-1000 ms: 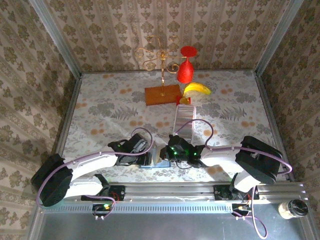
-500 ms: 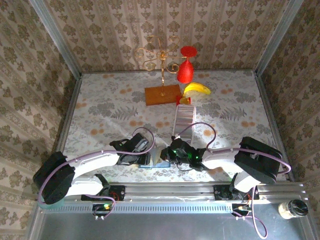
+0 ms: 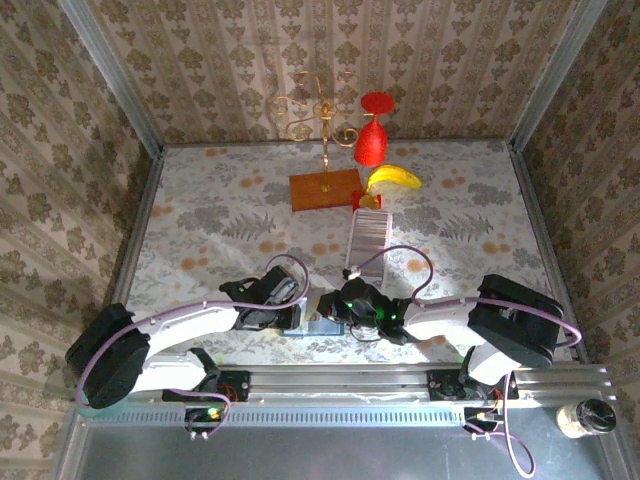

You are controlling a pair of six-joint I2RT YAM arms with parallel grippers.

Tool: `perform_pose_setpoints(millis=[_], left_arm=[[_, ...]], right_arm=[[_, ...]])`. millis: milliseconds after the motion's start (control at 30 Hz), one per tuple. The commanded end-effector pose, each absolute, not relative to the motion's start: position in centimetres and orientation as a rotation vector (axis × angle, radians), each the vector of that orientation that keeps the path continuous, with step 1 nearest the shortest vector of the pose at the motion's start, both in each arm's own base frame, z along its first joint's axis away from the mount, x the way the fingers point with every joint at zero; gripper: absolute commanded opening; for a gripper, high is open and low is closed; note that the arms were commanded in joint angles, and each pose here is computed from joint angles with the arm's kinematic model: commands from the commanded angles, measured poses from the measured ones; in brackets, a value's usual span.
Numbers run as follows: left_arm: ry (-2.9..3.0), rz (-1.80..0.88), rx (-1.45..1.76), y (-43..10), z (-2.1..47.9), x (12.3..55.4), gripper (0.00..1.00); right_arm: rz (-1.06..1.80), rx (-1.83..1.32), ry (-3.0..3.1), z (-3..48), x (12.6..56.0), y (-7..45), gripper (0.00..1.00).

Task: Put the credit cards into the card holder
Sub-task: Insert the credit card into the card slot.

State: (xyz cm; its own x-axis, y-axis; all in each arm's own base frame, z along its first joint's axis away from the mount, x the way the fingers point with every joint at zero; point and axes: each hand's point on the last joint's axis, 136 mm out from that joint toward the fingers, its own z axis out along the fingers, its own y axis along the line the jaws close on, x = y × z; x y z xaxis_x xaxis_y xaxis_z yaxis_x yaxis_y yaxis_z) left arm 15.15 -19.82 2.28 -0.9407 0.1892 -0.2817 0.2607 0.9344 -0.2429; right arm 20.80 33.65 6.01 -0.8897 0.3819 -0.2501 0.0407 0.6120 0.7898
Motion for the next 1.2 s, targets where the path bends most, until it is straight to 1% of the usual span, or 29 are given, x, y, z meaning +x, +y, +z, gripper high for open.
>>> perform_pose_setpoints(millis=[0,400,700,867,1167], left_arm=[[2.859,-0.410,0.334,-19.5,2.0,14.4,0.44],[2.867,-0.435,0.327,-19.7,1.8,14.2,0.44],[2.863,-0.439,0.306,-19.6,1.7,14.2,0.47],[2.835,-0.440,0.272,-19.2,2.0,14.4,0.50],[2.767,-0.493,0.163,-18.4,2.8,14.6,0.50]], right_arm=[[1.119,0.388,2.433,4.9,21.1,32.7,0.00],[1.158,0.424,2.449,4.2,20.6,33.6,0.00],[1.156,0.435,2.530,3.4,19.3,33.5,0.00],[1.121,0.458,2.572,2.5,18.6,32.8,0.00],[1.118,0.444,2.593,2.0,18.2,32.9,0.00]])
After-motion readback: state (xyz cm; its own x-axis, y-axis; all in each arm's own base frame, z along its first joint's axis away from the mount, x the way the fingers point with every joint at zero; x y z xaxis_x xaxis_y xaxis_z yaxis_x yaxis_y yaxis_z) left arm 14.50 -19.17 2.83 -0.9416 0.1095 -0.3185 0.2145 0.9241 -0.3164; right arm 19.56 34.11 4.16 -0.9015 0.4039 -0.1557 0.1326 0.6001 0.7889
